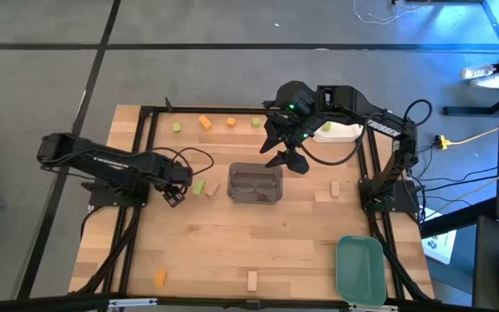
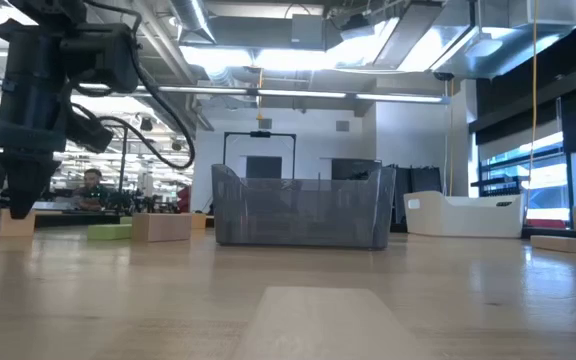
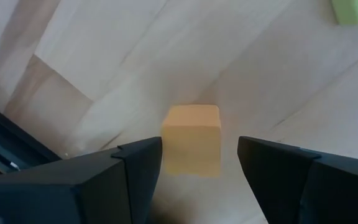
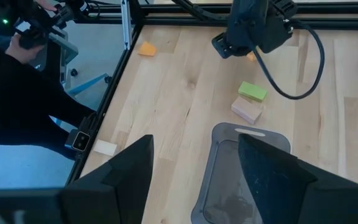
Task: Sort & place blocks by color
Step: Put the orange block into the black bin, then put the brown block into the blue bin
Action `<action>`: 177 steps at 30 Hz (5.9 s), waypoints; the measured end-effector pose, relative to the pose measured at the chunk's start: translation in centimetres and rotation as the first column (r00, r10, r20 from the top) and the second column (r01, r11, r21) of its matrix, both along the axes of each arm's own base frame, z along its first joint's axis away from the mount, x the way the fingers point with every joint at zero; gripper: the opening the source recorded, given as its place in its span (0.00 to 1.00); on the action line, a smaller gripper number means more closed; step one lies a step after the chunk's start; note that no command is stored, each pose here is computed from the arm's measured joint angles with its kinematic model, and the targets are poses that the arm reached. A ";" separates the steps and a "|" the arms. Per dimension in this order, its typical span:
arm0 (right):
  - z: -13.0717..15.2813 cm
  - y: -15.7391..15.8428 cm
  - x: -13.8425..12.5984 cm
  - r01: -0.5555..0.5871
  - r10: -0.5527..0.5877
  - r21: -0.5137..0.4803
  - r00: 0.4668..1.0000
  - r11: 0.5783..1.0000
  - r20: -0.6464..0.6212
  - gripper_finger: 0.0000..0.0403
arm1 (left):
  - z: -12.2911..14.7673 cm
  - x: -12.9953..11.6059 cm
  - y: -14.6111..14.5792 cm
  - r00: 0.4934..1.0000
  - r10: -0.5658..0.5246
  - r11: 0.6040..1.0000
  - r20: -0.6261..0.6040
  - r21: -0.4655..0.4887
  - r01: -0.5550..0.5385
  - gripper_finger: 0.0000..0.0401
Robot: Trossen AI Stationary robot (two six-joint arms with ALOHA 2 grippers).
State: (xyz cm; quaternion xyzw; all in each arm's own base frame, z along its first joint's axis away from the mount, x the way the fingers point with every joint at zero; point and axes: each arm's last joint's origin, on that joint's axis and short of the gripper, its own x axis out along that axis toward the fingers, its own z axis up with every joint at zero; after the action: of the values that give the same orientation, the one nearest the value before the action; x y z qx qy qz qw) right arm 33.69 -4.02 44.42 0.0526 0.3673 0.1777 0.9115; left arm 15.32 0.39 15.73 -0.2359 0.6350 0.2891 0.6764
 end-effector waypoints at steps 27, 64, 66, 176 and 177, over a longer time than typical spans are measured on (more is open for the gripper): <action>0.0 0.0 0.0 0.000 0.000 0.000 1.000 1.000 0.001 0.58 | -2.3 1.9 0.1 0.998 0.026 0.999 -0.056 0.027 -0.025 0.28; 0.0 0.1 -0.4 0.016 -0.014 0.055 0.999 0.998 -0.035 0.58 | 13.0 13.8 0.7 0.685 -0.285 0.958 0.670 0.200 0.203 0.28; 0.3 0.2 -0.7 -0.004 0.005 0.067 1.000 0.998 -0.022 0.58 | 11.8 15.0 0.8 0.692 -0.301 0.953 0.656 0.210 0.217 0.28; -28.6 2.7 -20.4 0.978 -0.672 -0.195 -0.196 -0.078 -0.714 0.58 | 20.3 6.2 0.6 0.462 -0.447 0.894 0.766 0.401 0.199 0.38; -28.8 2.7 -20.4 0.976 -0.672 -0.200 -0.201 -0.079 -0.713 0.58 | 20.3 6.2 0.6 0.462 -0.447 0.894 0.766 0.401 0.199 0.38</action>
State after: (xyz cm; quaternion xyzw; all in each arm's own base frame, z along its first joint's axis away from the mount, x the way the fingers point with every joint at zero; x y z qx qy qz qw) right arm 13.30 -1.31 15.61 0.5541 0.4450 -0.4662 0.5268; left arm 21.56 1.00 36.08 -0.1306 0.2184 0.0827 0.9635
